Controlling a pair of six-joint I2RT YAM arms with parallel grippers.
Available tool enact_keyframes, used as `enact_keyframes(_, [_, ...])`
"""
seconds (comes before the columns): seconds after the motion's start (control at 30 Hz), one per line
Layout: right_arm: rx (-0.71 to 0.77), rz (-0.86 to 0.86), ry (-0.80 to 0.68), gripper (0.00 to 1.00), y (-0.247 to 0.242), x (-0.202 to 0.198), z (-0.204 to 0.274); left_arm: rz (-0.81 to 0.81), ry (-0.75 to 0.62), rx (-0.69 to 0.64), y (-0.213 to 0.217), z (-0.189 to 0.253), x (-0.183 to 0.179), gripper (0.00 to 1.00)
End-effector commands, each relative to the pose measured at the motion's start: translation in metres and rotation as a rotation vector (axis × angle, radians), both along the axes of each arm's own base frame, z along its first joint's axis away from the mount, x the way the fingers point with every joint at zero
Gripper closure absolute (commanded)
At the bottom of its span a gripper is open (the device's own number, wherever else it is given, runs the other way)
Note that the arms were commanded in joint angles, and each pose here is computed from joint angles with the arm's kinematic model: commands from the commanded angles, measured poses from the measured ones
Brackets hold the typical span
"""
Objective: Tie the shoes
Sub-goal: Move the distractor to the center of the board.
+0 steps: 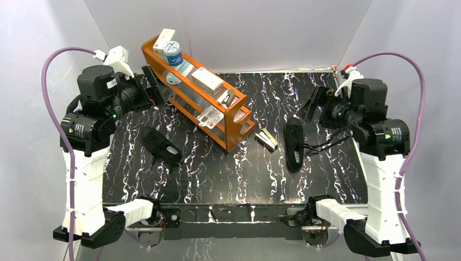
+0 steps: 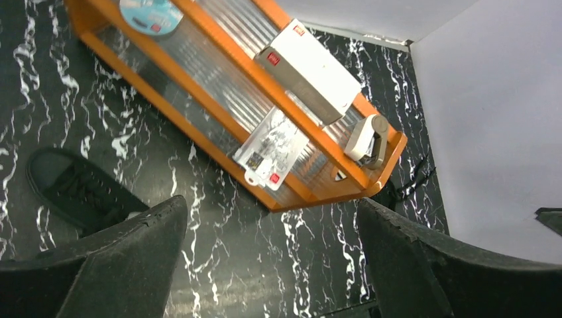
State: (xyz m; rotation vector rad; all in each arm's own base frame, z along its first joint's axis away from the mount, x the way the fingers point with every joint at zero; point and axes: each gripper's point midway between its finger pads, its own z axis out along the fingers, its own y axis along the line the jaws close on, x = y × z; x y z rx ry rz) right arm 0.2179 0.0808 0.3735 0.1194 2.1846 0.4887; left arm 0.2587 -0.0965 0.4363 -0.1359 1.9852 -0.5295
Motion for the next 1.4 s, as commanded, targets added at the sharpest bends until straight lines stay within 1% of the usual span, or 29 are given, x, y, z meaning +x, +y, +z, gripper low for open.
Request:
enact_keyframes(0.0, [0.059,0.058,0.086,0.01,0.013,-0.009,-0.027,-0.022,0.083,-0.045,0.005,-0.008,-0.029,0.04])
enact_keyframes(0.1, [0.172,0.131,0.167,0.02,0.035,-0.014,-0.053,-0.008,0.128,-0.068,0.009,-0.016,-0.038,0.04])
enact_keyframes(0.23, [0.338,0.190,0.166,0.02,0.058,-0.024,-0.076,-0.003,0.167,-0.104,0.009,-0.021,-0.050,0.03])
enact_keyframes(0.33, [0.443,0.222,0.221,0.02,0.071,-0.034,-0.104,-0.008,0.192,-0.136,0.007,-0.024,-0.058,0.03])
enact_keyframes(0.4, [0.490,0.258,0.248,0.01,0.079,-0.043,-0.118,-0.017,0.205,-0.158,0.004,-0.025,-0.063,0.03])
enact_keyframes(0.47, [0.493,0.285,0.267,0.01,0.083,-0.048,-0.132,-0.023,0.218,-0.182,0.001,-0.027,-0.069,0.03])
enact_keyframes(0.57, [0.467,0.341,0.295,0.01,0.094,-0.050,-0.149,-0.034,0.240,-0.216,-0.003,-0.033,-0.074,0.03])
enact_keyframes(0.7, [0.328,0.423,0.313,0.01,0.117,-0.044,-0.172,-0.071,0.284,-0.255,-0.012,-0.045,-0.076,0.03])
enact_keyframes(0.77, [0.248,0.501,0.307,0.01,0.141,-0.046,-0.180,-0.083,0.341,-0.267,-0.015,-0.062,-0.075,0.03])
enact_keyframes(0.83, [0.165,0.543,0.304,0.02,0.164,-0.046,-0.188,-0.075,0.423,-0.280,-0.017,-0.084,-0.073,0.03])
enact_keyframes(0.9, [0.086,0.568,0.247,0.01,0.190,-0.049,-0.189,-0.074,0.471,-0.322,-0.022,-0.097,-0.071,0.03])
enact_keyframes(0.97, [0.031,0.573,0.146,0.01,0.213,-0.052,-0.188,-0.078,0.477,-0.370,-0.028,-0.101,-0.069,0.03])
enact_keyframes(1.03, [0.004,0.541,0.047,0.02,0.231,-0.054,-0.189,-0.087,0.496,-0.406,-0.032,-0.106,-0.069,0.03])
enact_keyframes(1.13, [-0.009,0.441,-0.093,0.01,0.247,-0.048,-0.190,-0.087,0.530,-0.413,-0.033,-0.115,-0.073,0.03])
enact_keyframes(1.27, [0.007,0.221,-0.126,0.01,0.246,-0.023,-0.199,-0.087,0.564,-0.383,-0.031,-0.121,-0.079,0.03])
enact_keyframes(1.37, [0.032,0.193,-0.175,0.01,0.256,-0.010,-0.201,-0.087,0.581,-0.368,-0.030,-0.123,-0.081,0.03])
